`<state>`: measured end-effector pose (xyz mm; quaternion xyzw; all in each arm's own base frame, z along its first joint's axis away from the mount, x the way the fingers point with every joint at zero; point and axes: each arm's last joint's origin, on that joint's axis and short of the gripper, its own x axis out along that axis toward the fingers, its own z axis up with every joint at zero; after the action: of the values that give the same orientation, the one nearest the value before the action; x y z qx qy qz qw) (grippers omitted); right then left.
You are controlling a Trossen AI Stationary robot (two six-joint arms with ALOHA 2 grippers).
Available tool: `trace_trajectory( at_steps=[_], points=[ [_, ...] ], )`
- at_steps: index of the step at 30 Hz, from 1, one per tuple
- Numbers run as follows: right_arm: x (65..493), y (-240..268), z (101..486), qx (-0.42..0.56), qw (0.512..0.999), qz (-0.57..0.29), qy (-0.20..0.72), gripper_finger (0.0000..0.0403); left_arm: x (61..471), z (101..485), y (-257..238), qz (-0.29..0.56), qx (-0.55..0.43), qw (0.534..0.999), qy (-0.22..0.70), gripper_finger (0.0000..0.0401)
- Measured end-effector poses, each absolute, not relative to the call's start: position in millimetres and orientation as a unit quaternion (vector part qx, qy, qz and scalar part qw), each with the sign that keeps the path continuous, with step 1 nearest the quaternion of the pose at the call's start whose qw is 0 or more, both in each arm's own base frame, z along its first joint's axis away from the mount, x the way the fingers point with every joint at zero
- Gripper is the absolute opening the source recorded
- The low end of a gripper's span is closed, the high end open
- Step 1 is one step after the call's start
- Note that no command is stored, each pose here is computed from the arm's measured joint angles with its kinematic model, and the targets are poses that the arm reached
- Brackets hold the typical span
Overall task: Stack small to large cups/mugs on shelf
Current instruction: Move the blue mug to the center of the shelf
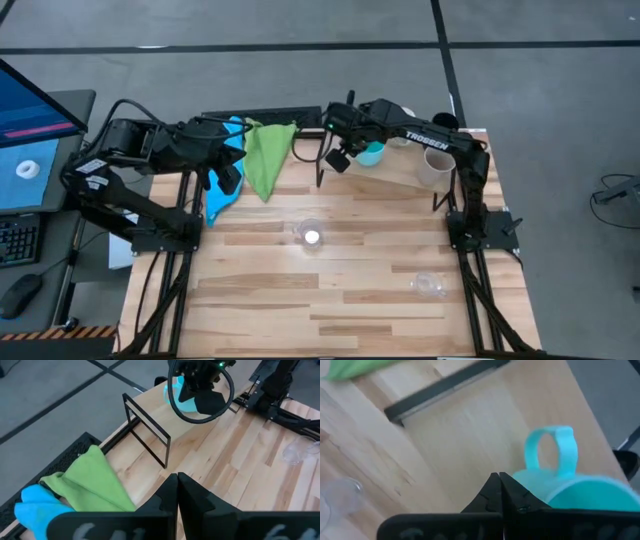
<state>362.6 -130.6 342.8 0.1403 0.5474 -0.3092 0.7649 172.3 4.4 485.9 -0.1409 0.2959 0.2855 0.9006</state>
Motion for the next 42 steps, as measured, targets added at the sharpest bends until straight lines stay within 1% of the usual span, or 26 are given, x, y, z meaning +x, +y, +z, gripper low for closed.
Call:
trace_trajectory(
  at_steps=[8, 11, 14, 17, 19, 26, 29, 37, 42],
  points=[
    [354.7, -117.9, 339.8, 0.154, 0.727, -0.318, 0.589, 0.0007, 172.4, 485.9, 4.2, 0.28, -0.137, 0.902, 0.299, 0.0],
    [359.5, -108.4, 344.3, 0.136, 0.747, -0.3, 0.578, 0.0006, 172.6, 486.0, 4.1, 0.277, -0.136, 0.903, 0.299, 0.0],
    [367.8, -99.9, 359.9, 0.097, 0.787, -0.303, 0.528, 0.0004, 172.6, 486.1, 4.1, 0.277, -0.136, 0.903, 0.299, 0.0],
    [368.6, -104.1, 370.0, 0.058, 0.796, -0.332, 0.502, 0.0002, 172.6, 486.1, 4.1, 0.277, -0.135, 0.903, 0.299, 0.0],
    [367.8, -112.8, 371.7, 0.05, 0.797, -0.345, 0.494, 0.0002, 172.6, 486.1, 4.1, 0.277, -0.135, 0.903, 0.299, 0.0],
    [355.1, -148.8, 371.0, 0.068, 0.779, -0.377, 0.496, 0.0002, 172.5, 486.2, 4.1, 0.278, -0.136, 0.903, 0.298, 0.0],
    [350.0, -157.6, 369.9, 0.083, 0.774, -0.376, 0.503, 0.0002, 172.5, 486.2, 4.1, 0.278, -0.137, 0.903, 0.298, 0.0],
    [352.2, -154.6, 357.9, 0.082, 0.763, -0.359, 0.531, 0.0002, 172.5, 486.1, 4.0, 0.277, -0.138, 0.903, 0.298, 0.0],
    [345.9, -153.2, 354.1, 0.083, 0.739, -0.359, 0.564, 0.0003, 172.4, 486.2, 4.0, 0.276, -0.136, 0.903, 0.299, 0.0]
  ],
)
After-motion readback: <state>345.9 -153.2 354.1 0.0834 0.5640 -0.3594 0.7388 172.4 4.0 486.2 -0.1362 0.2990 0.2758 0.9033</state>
